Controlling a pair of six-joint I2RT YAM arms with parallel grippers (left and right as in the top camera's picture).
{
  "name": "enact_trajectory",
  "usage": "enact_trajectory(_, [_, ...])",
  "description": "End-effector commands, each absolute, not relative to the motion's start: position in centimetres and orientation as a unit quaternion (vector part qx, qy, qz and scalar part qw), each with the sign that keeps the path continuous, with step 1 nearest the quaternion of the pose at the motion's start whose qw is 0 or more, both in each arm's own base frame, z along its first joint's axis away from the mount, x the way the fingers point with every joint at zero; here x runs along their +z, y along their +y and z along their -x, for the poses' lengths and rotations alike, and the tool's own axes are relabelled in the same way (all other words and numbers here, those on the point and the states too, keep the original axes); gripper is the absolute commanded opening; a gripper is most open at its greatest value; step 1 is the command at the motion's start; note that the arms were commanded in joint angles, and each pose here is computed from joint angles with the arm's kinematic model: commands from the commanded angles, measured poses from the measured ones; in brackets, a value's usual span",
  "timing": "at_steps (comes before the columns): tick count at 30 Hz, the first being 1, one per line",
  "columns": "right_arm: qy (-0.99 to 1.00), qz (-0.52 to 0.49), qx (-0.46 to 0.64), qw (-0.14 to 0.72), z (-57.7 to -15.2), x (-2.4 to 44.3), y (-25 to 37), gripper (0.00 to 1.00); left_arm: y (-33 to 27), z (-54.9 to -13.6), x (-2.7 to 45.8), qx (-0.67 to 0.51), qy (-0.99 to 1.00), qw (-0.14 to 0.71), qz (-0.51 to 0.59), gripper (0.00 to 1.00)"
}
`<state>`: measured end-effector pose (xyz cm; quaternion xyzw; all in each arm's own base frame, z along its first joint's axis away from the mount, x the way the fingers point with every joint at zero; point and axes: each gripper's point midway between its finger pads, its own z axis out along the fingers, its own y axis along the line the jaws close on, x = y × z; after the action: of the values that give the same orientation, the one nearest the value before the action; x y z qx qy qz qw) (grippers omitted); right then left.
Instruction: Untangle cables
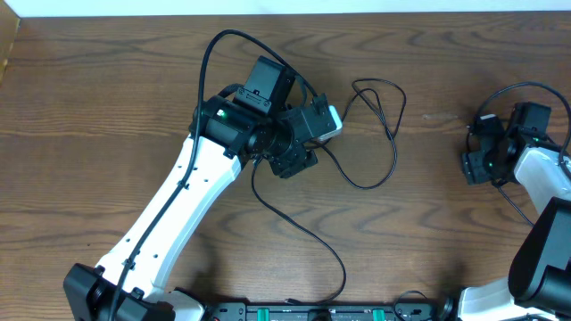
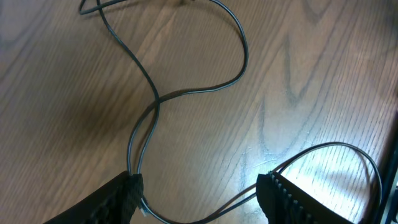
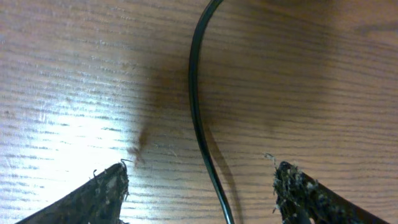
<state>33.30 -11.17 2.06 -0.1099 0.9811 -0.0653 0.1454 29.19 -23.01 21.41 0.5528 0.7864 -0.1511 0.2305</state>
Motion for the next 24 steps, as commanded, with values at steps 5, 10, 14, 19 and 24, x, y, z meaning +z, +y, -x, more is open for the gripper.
enact_trajectory(5, [0.981, 0.123, -0.084, 0.121, -32.0, 0.8, -11.9, 0.56, -23.1, -29.1, 20.9, -0.156, 0.785, 0.223, -0.557, 0.64])
enact_trajectory(10, [0.981, 0.115, -0.090, 0.125, -31.6, 0.1, -12.4, 0.51, -23.1, -29.1, 20.9, -0.157, 0.785, 0.223, -0.557, 0.64])
enact_trajectory(14, [0.980, 0.114, -0.099, 0.127, -31.7, 0.1, -12.7, 0.48, -23.1, -29.1, 20.9, -0.157, 0.785, 0.223, -0.557, 0.64])
enact_trajectory(19, [0.980, 0.110, -0.107, 0.129, -31.8, 0.2, -13.2, 0.43, -23.1, -29.1, 20.9, -0.157, 0.785, 0.223, -0.557, 0.64])
enact_trajectory(24, [0.979, 0.108, -0.108, 0.131, -31.9, 0.3, -13.3, 0.36, -23.1, -29.1, 20.9, -0.157, 0.785, 0.223, -0.557, 0.65])
